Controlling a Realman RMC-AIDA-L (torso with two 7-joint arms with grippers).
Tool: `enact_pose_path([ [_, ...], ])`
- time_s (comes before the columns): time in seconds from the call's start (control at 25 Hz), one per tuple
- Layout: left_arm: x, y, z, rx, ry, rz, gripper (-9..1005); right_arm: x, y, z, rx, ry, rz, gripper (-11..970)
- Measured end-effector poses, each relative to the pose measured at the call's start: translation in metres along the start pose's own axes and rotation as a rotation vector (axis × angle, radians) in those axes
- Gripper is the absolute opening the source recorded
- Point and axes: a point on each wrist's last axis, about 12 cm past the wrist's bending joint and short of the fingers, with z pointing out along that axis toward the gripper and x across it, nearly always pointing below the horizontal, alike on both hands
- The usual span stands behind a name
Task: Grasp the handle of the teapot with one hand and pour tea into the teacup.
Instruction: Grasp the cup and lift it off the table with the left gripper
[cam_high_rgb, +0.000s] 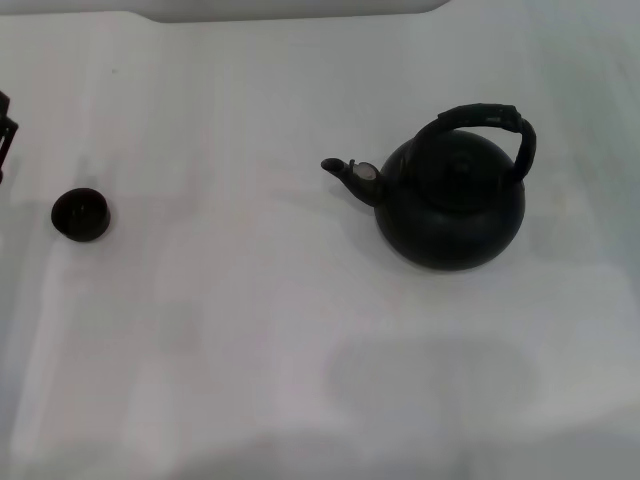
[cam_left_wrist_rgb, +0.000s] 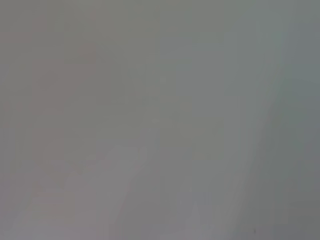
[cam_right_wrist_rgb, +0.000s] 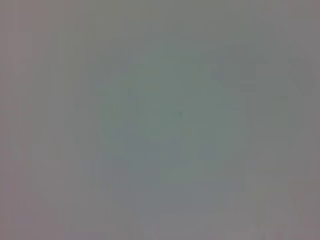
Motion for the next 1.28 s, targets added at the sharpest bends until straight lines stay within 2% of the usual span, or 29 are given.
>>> enact_pose_path([
  [0.52, 0.011, -0.005, -0.029, 0.034, 0.078, -0.004, 878, 0.003, -0.002, -0.008, 0.006, 0.002, -0.002, 797],
  [0.76, 0.014, -0.007, -0.035, 0.018, 0.092, -0.024, 876, 0.002, -0.006, -0.021, 0.009, -0.032, -0.002, 797],
  [1.28, 0.024, -0.005, -0.038, -0.006, 0.187, -0.023, 877, 0.004, -0.004, -0.023, 0.003, -0.033, 0.005, 795],
])
